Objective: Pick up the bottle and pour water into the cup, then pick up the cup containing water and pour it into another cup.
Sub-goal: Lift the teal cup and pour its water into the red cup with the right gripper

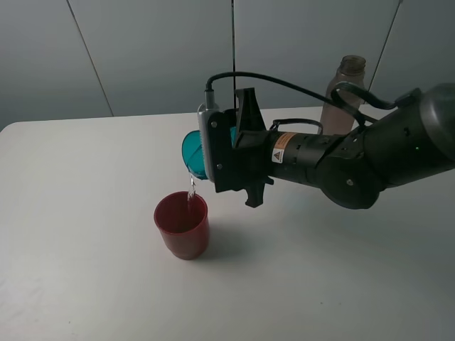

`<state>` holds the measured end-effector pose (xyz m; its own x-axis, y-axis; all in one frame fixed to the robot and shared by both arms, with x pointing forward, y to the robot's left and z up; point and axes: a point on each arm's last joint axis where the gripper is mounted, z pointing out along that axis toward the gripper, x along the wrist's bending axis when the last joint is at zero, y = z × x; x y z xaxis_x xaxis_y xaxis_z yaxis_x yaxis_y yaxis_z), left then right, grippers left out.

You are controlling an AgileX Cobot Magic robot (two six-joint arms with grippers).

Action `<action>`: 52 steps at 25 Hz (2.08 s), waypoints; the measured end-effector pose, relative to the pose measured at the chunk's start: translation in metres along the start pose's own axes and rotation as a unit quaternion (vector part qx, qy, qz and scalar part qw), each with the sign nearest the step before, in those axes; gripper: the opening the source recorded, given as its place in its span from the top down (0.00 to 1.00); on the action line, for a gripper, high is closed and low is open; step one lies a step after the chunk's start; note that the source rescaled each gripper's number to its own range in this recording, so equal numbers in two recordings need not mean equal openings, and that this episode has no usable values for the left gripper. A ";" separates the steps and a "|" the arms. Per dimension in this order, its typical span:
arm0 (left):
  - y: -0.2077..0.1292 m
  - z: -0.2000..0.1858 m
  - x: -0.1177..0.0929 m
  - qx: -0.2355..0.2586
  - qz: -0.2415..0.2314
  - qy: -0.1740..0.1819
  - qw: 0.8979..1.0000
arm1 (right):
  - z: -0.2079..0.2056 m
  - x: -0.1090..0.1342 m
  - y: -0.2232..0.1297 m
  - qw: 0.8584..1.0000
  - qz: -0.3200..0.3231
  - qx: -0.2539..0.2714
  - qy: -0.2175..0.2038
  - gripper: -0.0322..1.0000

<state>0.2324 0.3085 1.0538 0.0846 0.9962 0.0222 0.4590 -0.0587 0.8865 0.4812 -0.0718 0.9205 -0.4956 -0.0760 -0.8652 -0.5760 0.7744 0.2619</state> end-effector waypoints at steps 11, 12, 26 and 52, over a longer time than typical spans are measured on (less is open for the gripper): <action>0.000 0.000 0.000 0.000 0.000 0.000 1.000 | 0.003 -0.006 0.011 0.999 -0.032 -0.004 -0.014 0.95; 0.000 0.000 0.000 0.000 0.000 0.000 1.000 | 0.003 -0.005 0.012 0.999 -0.038 -0.005 -0.014 0.95; 0.000 0.000 0.000 0.000 0.000 0.000 1.000 | 0.004 -0.008 0.014 0.996 -0.087 0.006 -0.024 0.95; 0.000 0.000 0.000 0.000 0.000 0.000 1.000 | 0.004 -0.008 0.026 0.978 -0.204 -0.001 -0.040 0.95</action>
<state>0.2324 0.3085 1.0538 0.0846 0.9962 0.0222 0.4590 -0.0587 0.8865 0.4723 -0.0486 0.9328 -0.1726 -0.3291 -0.9284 -0.7170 0.6882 -0.1107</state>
